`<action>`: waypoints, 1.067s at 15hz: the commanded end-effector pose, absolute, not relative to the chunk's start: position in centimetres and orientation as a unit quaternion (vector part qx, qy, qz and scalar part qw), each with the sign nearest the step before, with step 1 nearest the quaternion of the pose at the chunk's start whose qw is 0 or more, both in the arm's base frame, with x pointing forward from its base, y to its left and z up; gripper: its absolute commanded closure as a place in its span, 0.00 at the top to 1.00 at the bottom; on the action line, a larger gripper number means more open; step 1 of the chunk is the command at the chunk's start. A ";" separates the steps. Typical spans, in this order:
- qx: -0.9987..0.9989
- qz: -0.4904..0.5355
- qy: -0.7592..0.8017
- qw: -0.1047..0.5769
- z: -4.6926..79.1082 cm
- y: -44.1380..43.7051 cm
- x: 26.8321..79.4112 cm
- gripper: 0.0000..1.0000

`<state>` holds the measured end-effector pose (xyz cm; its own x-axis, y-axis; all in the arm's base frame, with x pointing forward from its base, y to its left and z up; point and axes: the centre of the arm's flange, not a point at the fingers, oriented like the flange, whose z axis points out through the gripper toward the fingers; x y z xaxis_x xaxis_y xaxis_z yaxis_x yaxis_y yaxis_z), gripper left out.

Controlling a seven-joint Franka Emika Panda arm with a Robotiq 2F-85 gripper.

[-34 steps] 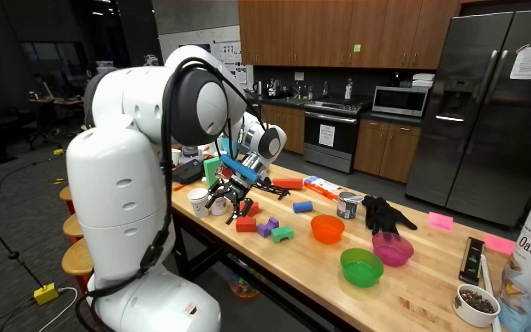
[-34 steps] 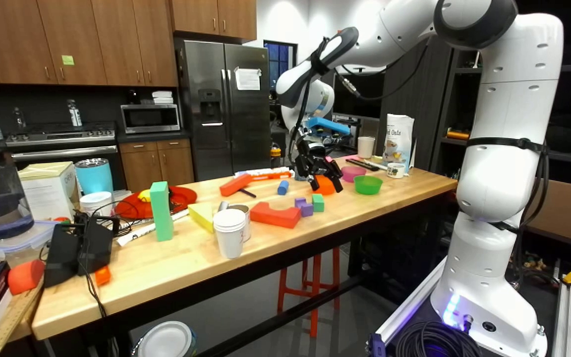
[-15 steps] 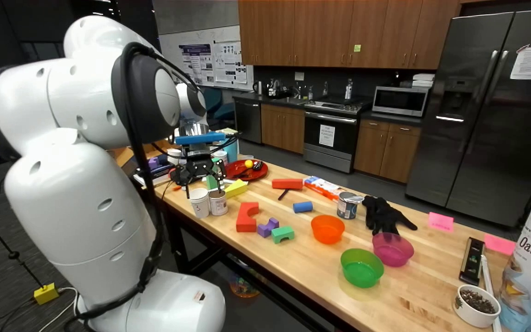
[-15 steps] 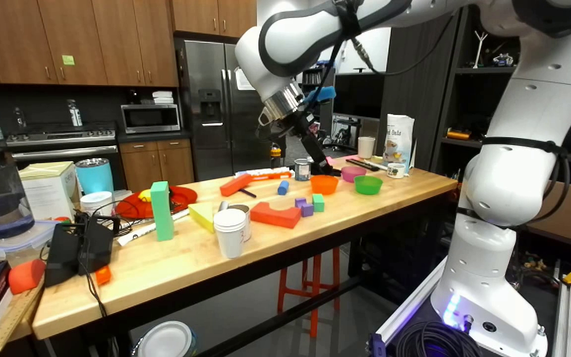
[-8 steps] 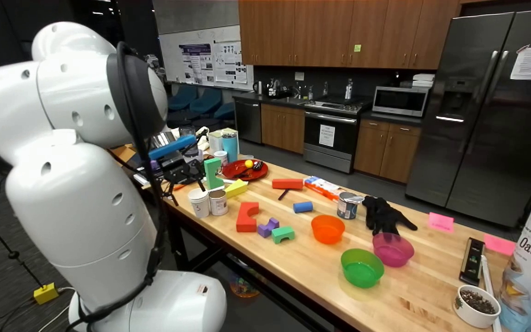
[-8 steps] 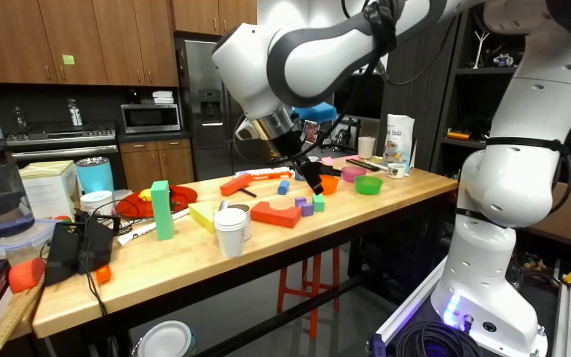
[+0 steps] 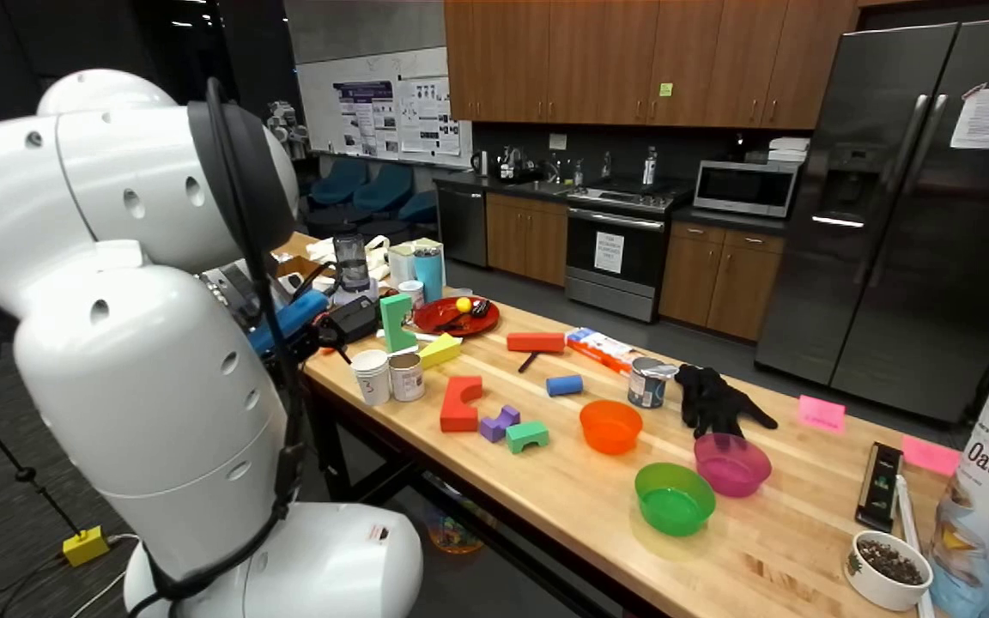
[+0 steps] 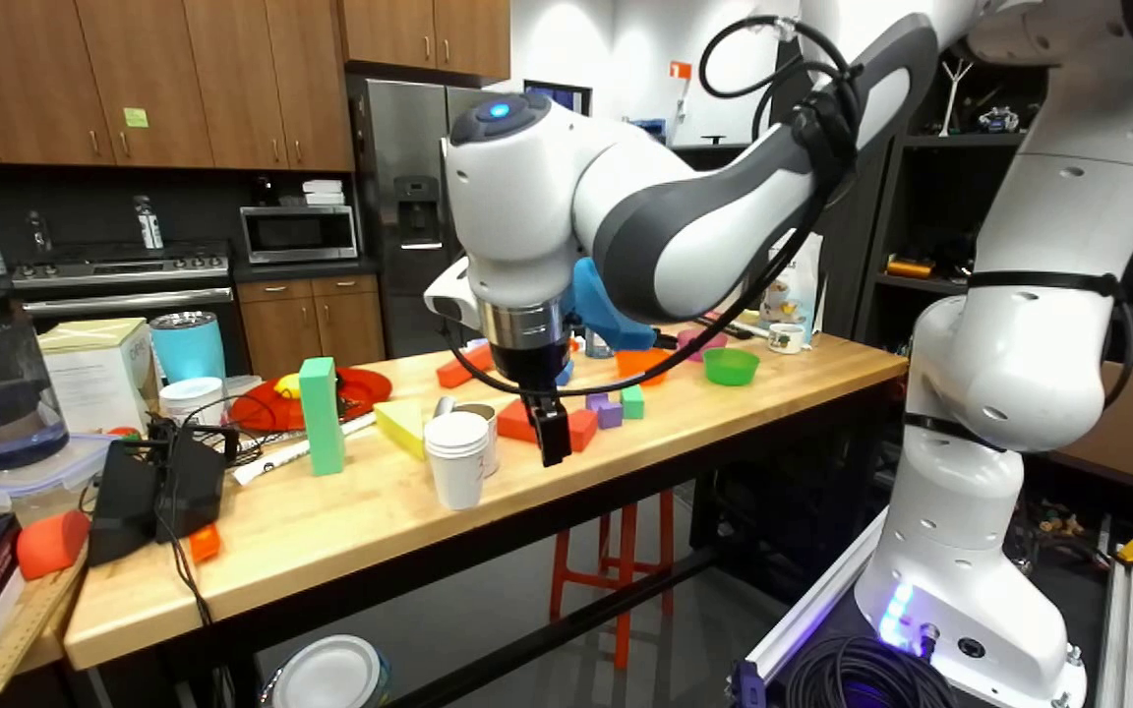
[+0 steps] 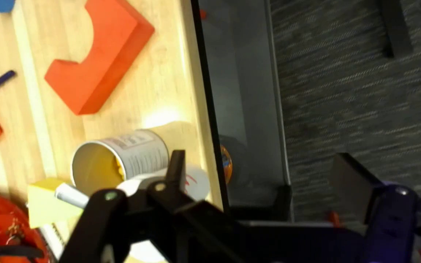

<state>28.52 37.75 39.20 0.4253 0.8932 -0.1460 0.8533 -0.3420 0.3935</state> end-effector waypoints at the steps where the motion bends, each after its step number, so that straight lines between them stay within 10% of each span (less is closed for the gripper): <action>1: 0.814 0.146 0.531 0.185 37.9 37.8 26.9 1.00; 16: 0.818 0.260 0.511 0.053 36.3 35.2 25.8 1.00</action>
